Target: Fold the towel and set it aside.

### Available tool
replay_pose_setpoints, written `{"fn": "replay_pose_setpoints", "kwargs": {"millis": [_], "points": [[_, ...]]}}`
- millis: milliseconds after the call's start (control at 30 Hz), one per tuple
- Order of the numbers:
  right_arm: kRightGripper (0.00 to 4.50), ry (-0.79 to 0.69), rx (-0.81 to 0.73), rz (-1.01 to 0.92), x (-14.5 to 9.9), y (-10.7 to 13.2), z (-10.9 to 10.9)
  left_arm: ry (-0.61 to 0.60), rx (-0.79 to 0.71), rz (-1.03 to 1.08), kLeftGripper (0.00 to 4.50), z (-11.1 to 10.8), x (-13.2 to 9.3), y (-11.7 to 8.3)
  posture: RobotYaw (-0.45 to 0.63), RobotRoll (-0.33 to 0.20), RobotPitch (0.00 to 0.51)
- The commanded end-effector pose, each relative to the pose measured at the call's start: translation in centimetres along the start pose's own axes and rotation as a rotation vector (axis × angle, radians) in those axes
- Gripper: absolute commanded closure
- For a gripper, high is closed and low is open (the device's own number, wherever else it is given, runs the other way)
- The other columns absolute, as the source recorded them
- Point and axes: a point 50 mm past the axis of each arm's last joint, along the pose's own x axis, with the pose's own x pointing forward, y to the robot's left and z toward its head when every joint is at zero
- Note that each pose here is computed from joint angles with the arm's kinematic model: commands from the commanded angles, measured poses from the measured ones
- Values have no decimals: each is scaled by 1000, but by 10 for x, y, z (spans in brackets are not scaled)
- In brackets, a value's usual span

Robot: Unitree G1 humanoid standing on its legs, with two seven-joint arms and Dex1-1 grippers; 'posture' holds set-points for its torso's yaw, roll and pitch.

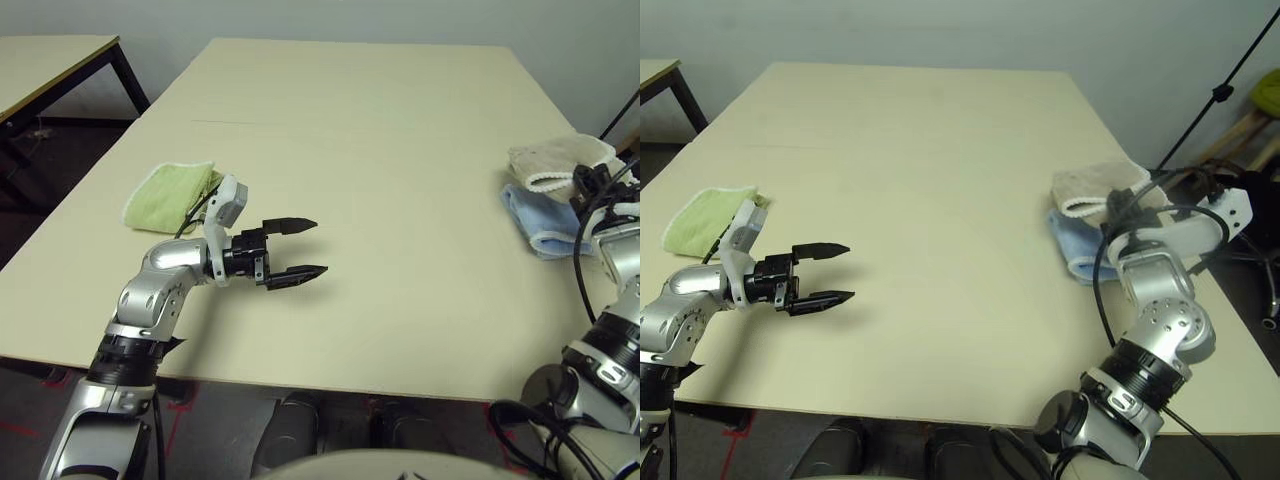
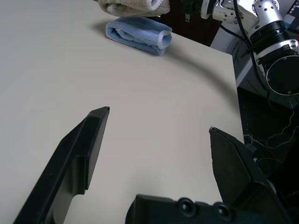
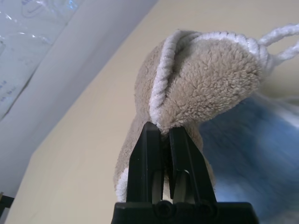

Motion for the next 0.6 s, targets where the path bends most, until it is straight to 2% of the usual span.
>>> {"fn": "replay_pose_setpoints", "kwargs": {"millis": [33, 133, 267, 400, 600], "points": [[3941, 29, -27, -24, -4, -6, -2, 14, -7, -10, 0, -2, 3, -1, 112, 0, 76], [3025, 46, -21, -38, -6, -9, -2, 14, -13, -4, 0, -3, 2, -1, 113, 0, 85], [1582, 86, 23, -48, -10, -9, -8, 27, -38, -1, 0, -4, 1, -3, 106, 0, 93], [32, 168, 39, -44, -24, -6, -27, 10, -47, 6, 0, -3, 4, -6, 96, 0, 100], [32, 317, 58, 26, -52, 13, -62, 26, -90, 46, 0, -2, 7, -12, 64, 0, 110]]}}
